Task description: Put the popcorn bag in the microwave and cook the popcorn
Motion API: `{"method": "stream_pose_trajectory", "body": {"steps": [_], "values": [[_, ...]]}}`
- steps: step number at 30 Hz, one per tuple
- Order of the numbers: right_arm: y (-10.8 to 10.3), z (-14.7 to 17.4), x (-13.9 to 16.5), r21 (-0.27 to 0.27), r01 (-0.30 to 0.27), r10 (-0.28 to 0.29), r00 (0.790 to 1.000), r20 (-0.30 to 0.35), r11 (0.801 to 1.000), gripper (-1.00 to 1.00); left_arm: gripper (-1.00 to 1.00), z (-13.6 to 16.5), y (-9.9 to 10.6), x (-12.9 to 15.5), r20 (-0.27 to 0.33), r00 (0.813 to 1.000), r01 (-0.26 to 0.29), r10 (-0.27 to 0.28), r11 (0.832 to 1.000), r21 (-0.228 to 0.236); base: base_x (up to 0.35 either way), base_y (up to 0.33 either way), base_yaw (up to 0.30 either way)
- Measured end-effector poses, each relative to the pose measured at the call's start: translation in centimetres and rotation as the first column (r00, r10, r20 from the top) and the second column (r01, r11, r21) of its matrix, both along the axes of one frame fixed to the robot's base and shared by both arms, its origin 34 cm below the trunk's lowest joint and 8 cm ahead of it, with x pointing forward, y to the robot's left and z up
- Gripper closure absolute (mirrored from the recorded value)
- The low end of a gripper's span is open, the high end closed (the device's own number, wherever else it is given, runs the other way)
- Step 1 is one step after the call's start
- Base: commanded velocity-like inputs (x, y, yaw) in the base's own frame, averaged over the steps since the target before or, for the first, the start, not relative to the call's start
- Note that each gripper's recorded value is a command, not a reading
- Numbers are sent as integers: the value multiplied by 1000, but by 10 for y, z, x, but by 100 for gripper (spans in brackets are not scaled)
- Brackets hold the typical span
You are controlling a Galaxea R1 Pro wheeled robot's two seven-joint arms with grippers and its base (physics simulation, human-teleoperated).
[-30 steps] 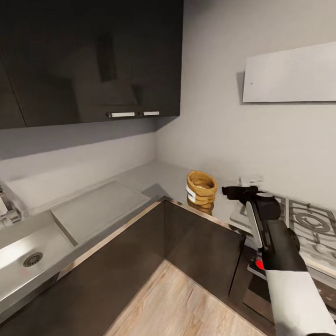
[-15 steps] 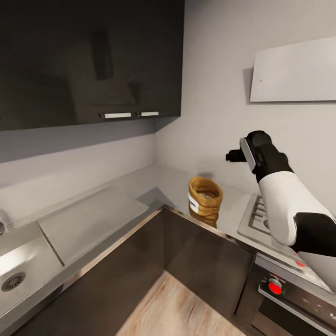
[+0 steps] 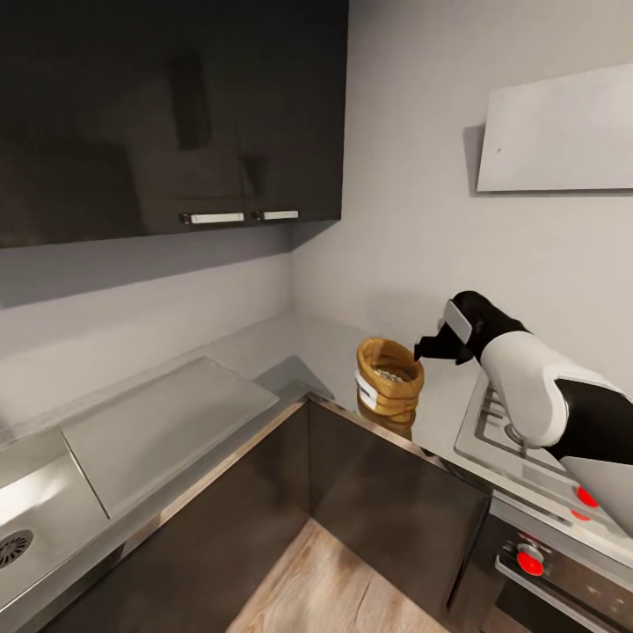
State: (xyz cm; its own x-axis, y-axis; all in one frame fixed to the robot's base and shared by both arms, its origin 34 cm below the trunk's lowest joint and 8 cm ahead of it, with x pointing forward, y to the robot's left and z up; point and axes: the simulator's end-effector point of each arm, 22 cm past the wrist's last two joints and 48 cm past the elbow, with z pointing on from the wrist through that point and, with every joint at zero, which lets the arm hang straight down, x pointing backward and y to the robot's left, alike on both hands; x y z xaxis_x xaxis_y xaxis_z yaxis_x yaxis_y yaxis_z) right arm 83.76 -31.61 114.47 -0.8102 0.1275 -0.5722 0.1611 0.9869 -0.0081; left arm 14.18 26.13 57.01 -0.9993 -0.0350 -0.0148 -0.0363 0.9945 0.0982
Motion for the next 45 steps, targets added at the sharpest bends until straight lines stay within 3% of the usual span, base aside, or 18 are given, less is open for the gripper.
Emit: {"method": "stream_pose_trajectory", "body": {"steps": [24, 45], "values": [[1, -3, -1, -1, -2, 2, 1000, -8, 1000, -100, -100, 0, -4, 0, -1, 1000, 0, 0, 1000, -6, 98, 0, 0], [1, -25, 4, -1, -1, 1, 999, -40, 1000, -100, -100, 0, -4, -13, -33, 999, 0, 0, 1000, -6, 64, -11, 0]]}}
